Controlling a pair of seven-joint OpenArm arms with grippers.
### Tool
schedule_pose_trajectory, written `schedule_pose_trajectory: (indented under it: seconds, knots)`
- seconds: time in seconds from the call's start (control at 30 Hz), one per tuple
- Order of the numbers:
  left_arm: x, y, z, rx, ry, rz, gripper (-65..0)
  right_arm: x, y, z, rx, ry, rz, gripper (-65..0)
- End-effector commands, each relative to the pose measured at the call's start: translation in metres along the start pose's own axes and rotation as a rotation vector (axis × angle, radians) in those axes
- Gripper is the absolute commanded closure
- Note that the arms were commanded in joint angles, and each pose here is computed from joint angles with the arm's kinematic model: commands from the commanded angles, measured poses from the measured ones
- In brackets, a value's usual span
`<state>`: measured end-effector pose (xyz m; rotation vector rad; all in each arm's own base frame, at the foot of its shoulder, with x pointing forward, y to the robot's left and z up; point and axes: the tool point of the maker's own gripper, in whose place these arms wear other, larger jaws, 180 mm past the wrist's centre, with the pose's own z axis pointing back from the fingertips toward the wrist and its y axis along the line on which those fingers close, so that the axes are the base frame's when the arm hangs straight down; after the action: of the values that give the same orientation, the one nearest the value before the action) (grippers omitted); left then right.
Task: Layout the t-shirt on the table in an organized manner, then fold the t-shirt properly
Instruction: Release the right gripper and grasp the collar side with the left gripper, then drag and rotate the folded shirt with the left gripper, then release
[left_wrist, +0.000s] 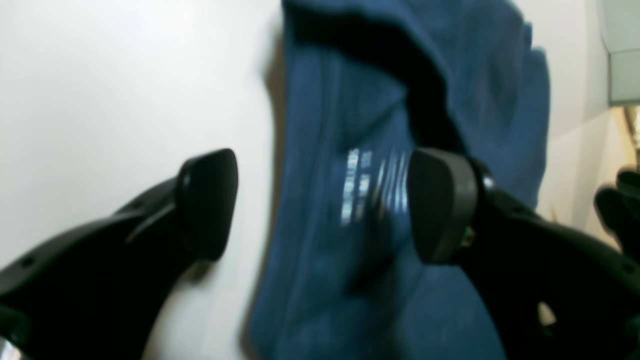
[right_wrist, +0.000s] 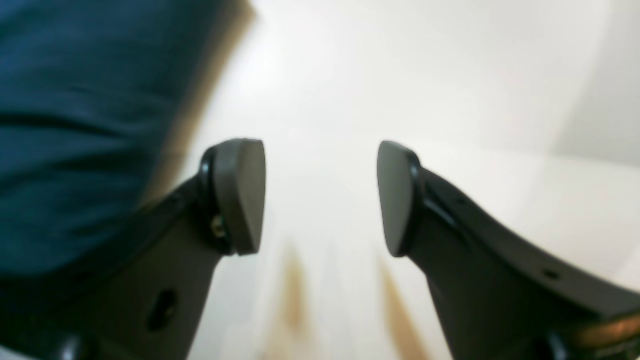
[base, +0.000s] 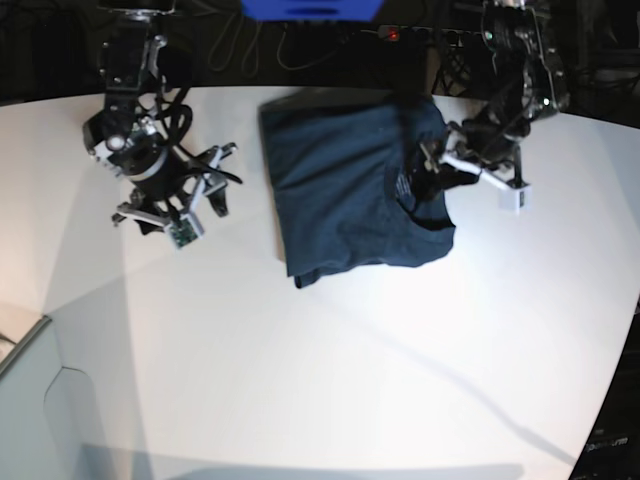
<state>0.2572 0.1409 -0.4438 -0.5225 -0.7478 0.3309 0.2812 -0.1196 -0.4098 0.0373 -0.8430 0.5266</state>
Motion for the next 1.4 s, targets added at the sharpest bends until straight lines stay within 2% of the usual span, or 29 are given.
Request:
schedule_pose_trajectory:
  seconds: [0.0, 0.13, 0.37, 0.43, 0.6, 0.67, 0.73, 0.9, 1.13, 1.23, 1.37]
  knots:
    - [0.005, -0.003, -0.003, -0.02, -0.011, 0.008, -51.1, 0.011, -0.008, 0.003, -0.015, -0.042, 0.003, -35.2]
    - [-0.004, 0.002, -0.021, -0.019, 0.035, 0.054, -50.9, 0.004, -0.02, 0.007, -0.047, -0.03, -0.018, -35.2]
    - [-0.039, -0.032, -0.046, -0.105, 0.162, 0.003, -50.1, 0.002, -0.023, 0.008, -0.057, -0.028, -0.024, -35.2]
    - [-0.045, -0.037, -0.052, -0.118, 0.187, -0.001, -43.0, 0.003, -0.026, 0.008, -0.063, -0.029, -0.026, -35.2]
    - [-0.045, -0.039, -0.061, -0.123, 0.205, 0.004, -10.4, -0.001, -0.036, 0.012, -0.091, -0.024, -0.04, -35.2]
    - [-0.038, -0.04, -0.066, -0.123, 0.204, 0.002, 0.0, -0.003, -0.043, 0.014, -0.11, -0.024, -0.05, -35.2]
    - [-0.034, -0.04, -0.073, -0.123, 0.214, -0.015, -0.6, -0.003, -0.051, 0.018, -0.134, -0.026, -0.055, -35.2]
    - [-0.022, -0.068, -0.099, -0.141, 0.283, -0.247, 0.0, -0.005, -0.072, 0.035, -0.204, -0.031, -0.064, -35.2]
    - [-0.007, -0.133, -0.14, -0.154, 0.407, -0.867, 0.0, -0.021, -0.108, 0.056, -0.318, -0.011, -0.117, -35.2]
    - [0.0, -0.173, -0.153, -0.193, 0.384, -1.051, 0.0, -0.031, -0.118, 0.064, -0.354, 0.003, -0.139, -35.2]
    - [-0.001, -0.22, -0.165, -0.267, 0.319, -1.238, 0.0, -0.044, -0.13, 0.076, -0.4, 0.024, -0.168, -35.2]
